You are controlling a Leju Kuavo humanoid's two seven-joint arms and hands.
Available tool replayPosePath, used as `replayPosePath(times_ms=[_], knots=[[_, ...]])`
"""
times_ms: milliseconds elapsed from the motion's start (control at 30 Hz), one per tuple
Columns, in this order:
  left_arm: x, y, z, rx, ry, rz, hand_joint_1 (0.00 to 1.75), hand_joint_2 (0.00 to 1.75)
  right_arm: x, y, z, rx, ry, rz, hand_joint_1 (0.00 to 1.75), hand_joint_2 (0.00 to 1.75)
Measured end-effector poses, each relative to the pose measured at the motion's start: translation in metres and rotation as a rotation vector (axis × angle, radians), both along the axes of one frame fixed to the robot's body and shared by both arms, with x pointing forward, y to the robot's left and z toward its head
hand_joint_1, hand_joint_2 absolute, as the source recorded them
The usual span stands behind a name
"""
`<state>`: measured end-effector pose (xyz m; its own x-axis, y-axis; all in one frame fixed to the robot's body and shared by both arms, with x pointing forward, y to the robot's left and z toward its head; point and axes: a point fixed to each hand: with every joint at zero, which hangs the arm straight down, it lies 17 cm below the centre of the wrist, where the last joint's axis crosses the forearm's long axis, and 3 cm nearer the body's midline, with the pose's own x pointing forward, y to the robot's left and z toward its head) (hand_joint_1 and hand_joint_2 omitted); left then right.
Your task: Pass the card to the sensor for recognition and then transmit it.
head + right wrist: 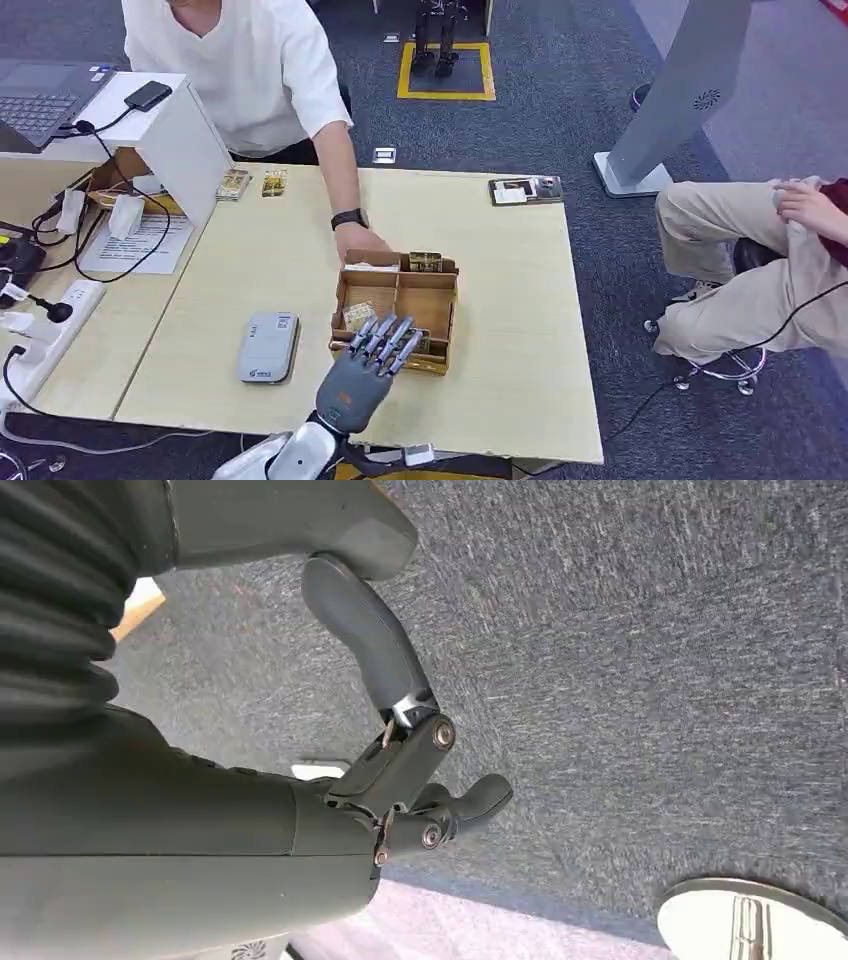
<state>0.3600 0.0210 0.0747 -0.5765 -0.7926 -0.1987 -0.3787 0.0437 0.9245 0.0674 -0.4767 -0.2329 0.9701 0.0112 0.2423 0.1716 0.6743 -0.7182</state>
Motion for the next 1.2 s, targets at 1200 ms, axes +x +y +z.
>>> replayPosePath(times_ms=[1200], knots=[[0.019,0.027,0.000,0.015,-0.012,0.056,0.00,1.75,-0.007,0.000,-0.001,0.004,0.010,-0.029,0.00,1.75]])
